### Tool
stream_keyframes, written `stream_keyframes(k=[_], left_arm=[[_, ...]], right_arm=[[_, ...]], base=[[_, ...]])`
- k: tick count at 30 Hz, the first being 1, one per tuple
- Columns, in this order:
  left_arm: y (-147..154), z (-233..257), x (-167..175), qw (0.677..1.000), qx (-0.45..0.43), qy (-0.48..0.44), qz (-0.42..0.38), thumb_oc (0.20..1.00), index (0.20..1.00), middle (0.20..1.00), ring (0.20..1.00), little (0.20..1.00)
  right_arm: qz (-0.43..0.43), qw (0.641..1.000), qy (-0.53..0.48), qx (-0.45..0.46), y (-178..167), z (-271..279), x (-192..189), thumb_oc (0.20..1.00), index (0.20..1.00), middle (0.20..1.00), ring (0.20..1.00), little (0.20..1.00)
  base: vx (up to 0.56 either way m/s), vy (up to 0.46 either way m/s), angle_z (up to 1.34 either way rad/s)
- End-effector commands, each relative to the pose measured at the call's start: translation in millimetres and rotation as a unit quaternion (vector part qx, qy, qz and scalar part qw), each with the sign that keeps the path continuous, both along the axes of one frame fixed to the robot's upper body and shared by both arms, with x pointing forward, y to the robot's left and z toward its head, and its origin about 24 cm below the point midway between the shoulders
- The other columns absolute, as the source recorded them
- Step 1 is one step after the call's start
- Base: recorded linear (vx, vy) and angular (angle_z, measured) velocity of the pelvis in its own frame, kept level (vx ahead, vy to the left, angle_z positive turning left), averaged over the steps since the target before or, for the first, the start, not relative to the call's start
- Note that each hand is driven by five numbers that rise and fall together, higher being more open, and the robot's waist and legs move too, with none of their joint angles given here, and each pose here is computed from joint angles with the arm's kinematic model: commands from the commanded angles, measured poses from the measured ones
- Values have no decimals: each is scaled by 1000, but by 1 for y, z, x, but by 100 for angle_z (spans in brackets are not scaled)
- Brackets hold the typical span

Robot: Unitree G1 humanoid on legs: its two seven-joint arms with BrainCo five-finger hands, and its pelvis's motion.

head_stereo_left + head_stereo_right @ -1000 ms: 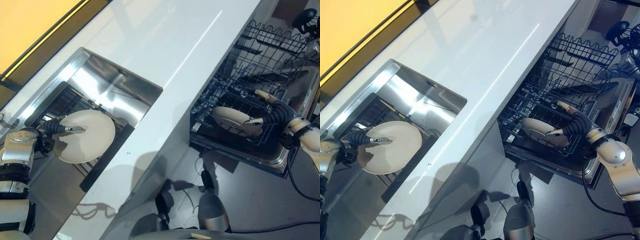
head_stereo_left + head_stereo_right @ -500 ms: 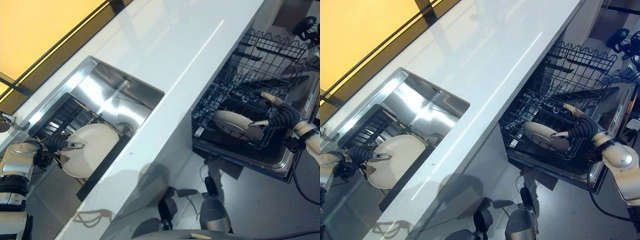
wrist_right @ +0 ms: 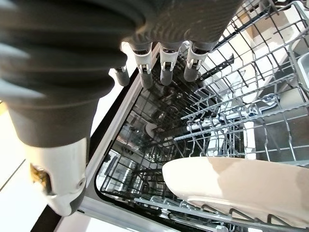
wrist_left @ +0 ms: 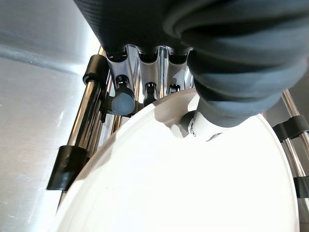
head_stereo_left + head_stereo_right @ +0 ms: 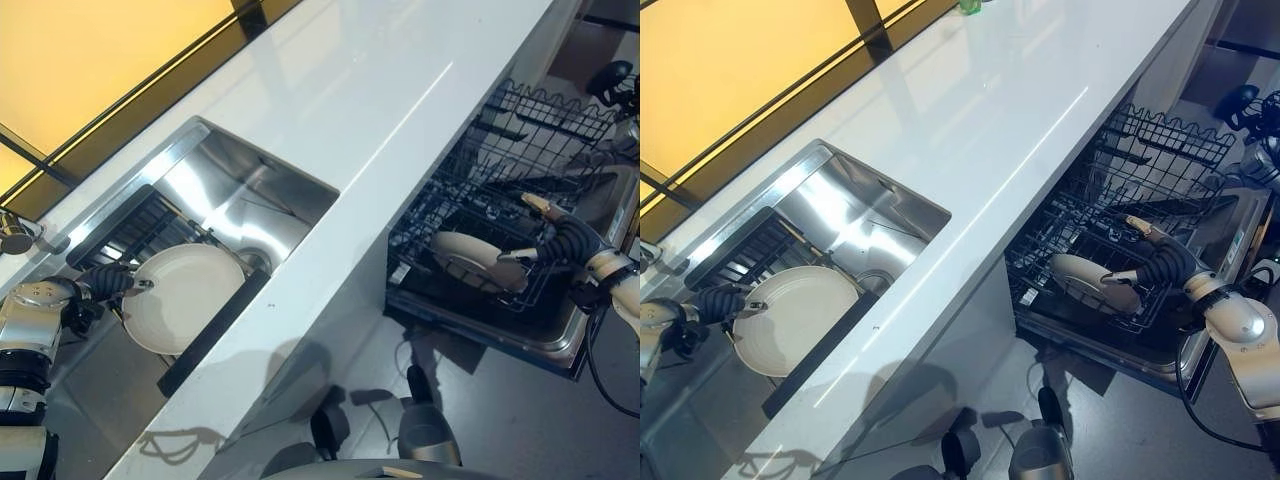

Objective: Pick up plates and place into dishwasher.

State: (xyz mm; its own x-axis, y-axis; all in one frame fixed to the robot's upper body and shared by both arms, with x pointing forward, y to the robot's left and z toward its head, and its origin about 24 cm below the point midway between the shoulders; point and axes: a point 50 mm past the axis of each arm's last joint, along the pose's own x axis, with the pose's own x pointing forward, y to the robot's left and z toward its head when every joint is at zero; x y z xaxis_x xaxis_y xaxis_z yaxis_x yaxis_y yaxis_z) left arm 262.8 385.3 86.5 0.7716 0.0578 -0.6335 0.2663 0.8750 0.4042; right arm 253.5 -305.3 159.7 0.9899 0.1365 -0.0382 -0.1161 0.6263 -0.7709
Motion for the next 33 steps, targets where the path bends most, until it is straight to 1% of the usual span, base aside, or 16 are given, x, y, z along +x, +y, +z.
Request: stream_keyframes(k=[1, 6, 12, 14, 20, 27, 33], left_arm=[[12, 21, -7, 1000, -6, -22, -4, 200, 200, 200, 200, 200], [4, 26, -4, 997, -40, -59, -13, 200, 200, 200, 200, 200], [11, 40, -1, 990, -6, -135, 38, 200, 200, 200, 200, 200], [14, 46, 0, 984, 19, -165, 59, 200, 200, 200, 200, 200], [12, 55, 0, 969, 41, -228, 85, 200, 200, 200, 200, 200], [12, 63, -4, 940, 66, -305, 138, 200, 200, 200, 200, 200], [9, 74, -10, 896, 82, -396, 184, 200, 200, 200, 200, 200]], right_arm=[[15, 998, -51, 15, 3, 14, -4, 1000, 1000, 1000, 1000, 1000], [14, 999, -47, 18, 3, 10, -5, 1000, 1000, 1000, 1000, 1000], [12, 998, -48, 26, 3, 6, -7, 1000, 1000, 1000, 1000, 1000], [11, 998, -52, 32, 3, 5, -8, 1000, 1000, 1000, 1000, 1000], [5, 997, -61, 41, 3, 1, -9, 1000, 1000, 1000, 1000, 1000], [-1, 996, -67, 55, 3, -3, -11, 1000, 1000, 1000, 1000, 1000], [-4, 995, -73, 67, 5, -7, -12, 1000, 1000, 1000, 1000, 1000]], base=[[0, 0, 0], [6, -8, 2], [14, -9, 2], [-2, -41, 2], [-15, -43, 9], [-21, -33, 8], [22, -18, 7]])
